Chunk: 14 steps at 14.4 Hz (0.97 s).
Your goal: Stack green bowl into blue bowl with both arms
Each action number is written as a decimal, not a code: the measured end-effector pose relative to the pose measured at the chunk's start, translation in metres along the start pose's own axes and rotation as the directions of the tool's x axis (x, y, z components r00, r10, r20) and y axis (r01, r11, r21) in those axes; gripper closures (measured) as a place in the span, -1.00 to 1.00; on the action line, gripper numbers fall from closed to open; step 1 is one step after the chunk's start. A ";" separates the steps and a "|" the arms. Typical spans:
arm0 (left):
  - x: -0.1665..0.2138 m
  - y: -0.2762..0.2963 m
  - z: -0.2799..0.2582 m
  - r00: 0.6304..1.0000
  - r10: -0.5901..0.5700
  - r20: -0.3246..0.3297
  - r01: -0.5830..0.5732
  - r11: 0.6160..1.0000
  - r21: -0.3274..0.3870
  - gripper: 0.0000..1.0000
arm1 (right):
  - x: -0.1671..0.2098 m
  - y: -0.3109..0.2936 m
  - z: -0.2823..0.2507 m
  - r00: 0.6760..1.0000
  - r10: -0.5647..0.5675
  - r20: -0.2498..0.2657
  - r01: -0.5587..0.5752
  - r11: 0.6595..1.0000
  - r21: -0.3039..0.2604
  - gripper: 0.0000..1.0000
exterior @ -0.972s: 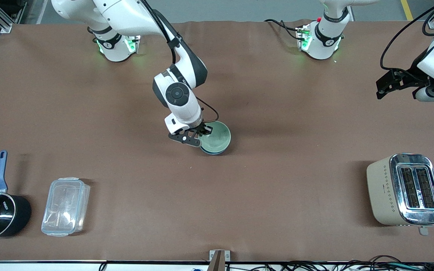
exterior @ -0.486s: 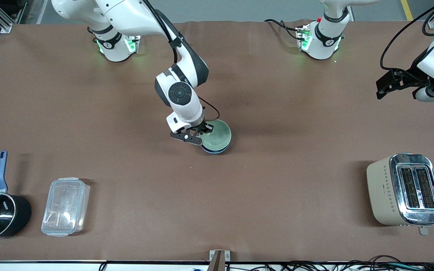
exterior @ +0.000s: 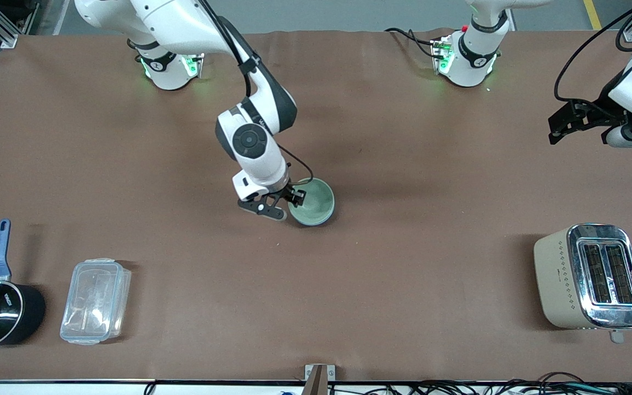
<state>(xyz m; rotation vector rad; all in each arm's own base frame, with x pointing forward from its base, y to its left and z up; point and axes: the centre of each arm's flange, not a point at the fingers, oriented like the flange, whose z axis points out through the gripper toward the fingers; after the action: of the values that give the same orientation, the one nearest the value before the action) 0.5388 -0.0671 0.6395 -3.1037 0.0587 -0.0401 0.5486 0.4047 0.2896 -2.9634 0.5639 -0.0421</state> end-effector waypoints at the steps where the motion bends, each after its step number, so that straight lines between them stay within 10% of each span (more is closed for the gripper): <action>1: 0.000 0.000 0.000 1.000 0.001 0.000 -0.001 1.000 0.000 -1.00 | 0.018 0.007 -0.021 0.999 0.012 -0.031 -0.012 1.000 0.003 -0.62; 3: 0.000 0.001 0.000 1.000 0.002 -0.001 -0.002 1.000 0.000 -1.00 | 0.055 0.033 -0.071 0.995 0.027 -0.099 -0.030 0.999 -0.027 -0.99; 6: 0.000 0.001 -0.001 1.000 0.001 -0.002 -0.001 1.000 0.000 -1.00 | 0.093 0.082 -0.142 0.987 0.052 -0.153 -0.068 0.993 -0.101 -1.00; 14: 0.001 0.001 -0.004 1.000 0.001 -0.010 -0.001 1.000 -0.001 -1.00 | 0.150 0.227 -0.301 0.999 0.009 -0.050 -0.019 0.979 -0.203 -1.00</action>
<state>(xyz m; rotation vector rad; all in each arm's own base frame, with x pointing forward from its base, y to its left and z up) 0.5397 -0.0681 0.6438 -3.1048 0.0611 -0.0554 0.5904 0.1054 0.5597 -3.1646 0.6306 -0.0583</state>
